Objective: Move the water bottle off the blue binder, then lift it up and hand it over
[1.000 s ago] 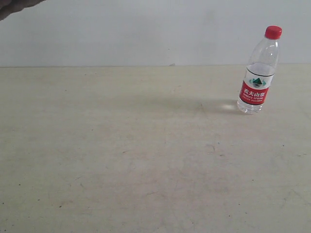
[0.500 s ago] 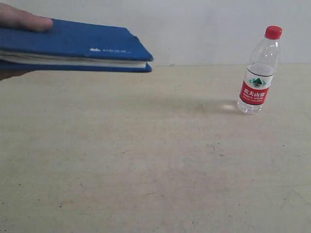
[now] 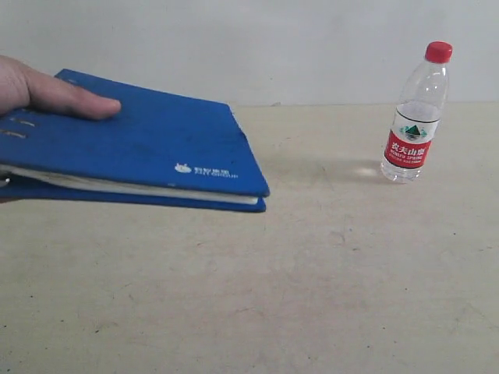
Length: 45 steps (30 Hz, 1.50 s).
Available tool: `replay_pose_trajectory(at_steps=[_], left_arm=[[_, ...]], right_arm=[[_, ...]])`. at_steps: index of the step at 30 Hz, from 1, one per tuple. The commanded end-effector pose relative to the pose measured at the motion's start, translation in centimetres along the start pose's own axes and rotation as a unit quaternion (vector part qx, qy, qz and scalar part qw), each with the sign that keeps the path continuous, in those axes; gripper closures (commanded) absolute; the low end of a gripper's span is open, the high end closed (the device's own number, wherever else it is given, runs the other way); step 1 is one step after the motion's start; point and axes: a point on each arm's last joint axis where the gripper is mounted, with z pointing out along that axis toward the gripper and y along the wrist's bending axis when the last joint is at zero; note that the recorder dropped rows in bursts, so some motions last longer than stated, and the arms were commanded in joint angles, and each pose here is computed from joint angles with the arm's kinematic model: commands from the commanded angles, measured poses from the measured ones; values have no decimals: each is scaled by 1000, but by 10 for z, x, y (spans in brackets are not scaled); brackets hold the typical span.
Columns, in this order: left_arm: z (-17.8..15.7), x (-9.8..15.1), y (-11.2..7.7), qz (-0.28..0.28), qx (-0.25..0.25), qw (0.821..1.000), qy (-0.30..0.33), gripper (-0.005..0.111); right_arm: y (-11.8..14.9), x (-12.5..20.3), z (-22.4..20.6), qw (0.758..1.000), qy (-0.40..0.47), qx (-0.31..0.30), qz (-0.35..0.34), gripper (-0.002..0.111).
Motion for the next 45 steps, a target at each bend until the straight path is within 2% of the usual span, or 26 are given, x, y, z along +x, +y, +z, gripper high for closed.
replay_pose_trajectory(at_steps=[1, 10, 38, 43, 45], left_arm=[[0, 1, -1, 0, 6, 1000, 2, 102], [0, 1, -1, 0, 6, 1000, 2, 102], [0, 1, -1, 0, 6, 1000, 2, 102], [0, 4, 5, -19, -48, 998, 21, 102], [0, 4, 4, -25, -51, 998, 23, 102]], right_arm=[[0, -1, 0, 1000, -4, 1, 9, 108], [-5, -1, 0, 999, -5, 43, 0, 108], [-4, -1, 0, 999, -8, 38, -2, 108], [-4, -1, 0, 999, -8, 38, -2, 108], [-4, -1, 0, 999, -8, 38, -2, 108]])
